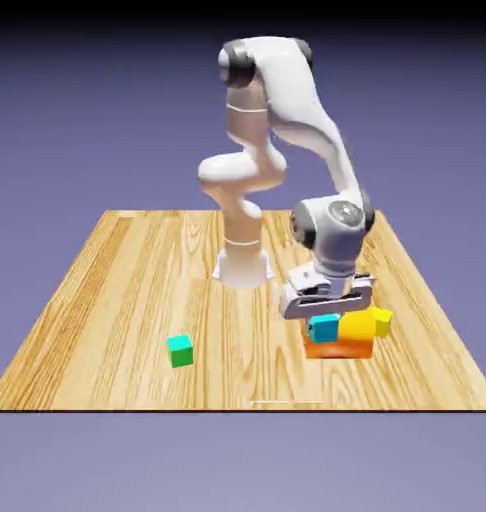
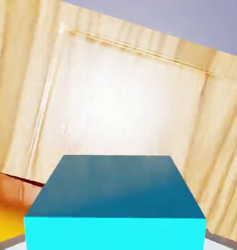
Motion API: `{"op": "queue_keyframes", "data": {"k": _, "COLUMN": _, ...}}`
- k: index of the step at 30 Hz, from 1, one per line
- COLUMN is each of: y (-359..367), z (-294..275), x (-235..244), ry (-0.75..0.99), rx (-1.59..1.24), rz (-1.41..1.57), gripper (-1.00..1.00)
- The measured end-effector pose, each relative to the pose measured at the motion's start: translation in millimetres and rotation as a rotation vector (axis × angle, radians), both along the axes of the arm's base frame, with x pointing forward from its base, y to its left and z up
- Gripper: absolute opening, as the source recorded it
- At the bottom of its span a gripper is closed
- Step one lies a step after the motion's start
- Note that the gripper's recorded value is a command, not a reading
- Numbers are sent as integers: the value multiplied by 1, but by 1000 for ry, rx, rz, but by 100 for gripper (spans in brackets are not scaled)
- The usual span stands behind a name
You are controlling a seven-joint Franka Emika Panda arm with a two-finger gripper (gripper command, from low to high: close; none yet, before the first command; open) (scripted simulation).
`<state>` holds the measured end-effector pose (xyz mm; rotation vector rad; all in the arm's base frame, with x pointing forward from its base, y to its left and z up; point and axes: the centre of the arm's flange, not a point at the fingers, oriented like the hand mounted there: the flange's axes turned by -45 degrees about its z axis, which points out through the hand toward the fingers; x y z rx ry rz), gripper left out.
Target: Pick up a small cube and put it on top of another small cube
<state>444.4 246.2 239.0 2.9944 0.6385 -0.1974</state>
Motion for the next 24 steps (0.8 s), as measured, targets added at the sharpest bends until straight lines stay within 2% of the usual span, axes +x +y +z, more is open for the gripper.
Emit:
{"op": "queue_keyframes", "data": {"k": 2, "y": 48, "z": 4, "x": -20, "ry": 7, "rx": 0, "rz": 135, "gripper": -100}}
{"op": "queue_keyframes", "data": {"k": 8, "y": 135, "z": 11, "x": -118, "ry": 65, "rx": -8, "rz": 539, "gripper": -100}}
{"op": "queue_keyframes", "data": {"k": 11, "y": 135, "z": 10, "x": -158, "ry": 98, "rx": -26, "rz": 674, "gripper": -100}}
{"op": "queue_keyframes", "data": {"k": 13, "y": 135, "z": 10, "x": -159, "ry": 98, "rx": -27, "rz": 677, "gripper": -100}}
{"op": "queue_keyframes", "data": {"k": 17, "y": 125, "z": -58, "x": -164, "ry": 97, "rx": -28, "rz": 677, "gripper": -100}}
{"op": "queue_keyframes", "data": {"k": 18, "y": 124, "z": -59, "x": -164, "ry": 97, "rx": -28, "rz": 677, "gripper": 100}}
{"op": "queue_keyframes", "data": {"k": 20, "y": 124, "z": -59, "x": -164, "ry": 96, "rx": -29, "rz": 677, "gripper": 100}}
{"op": "queue_keyframes", "data": {"k": 24, "y": 134, "z": 9, "x": -159, "ry": 96, "rx": -29, "rz": 677, "gripper": 100}}
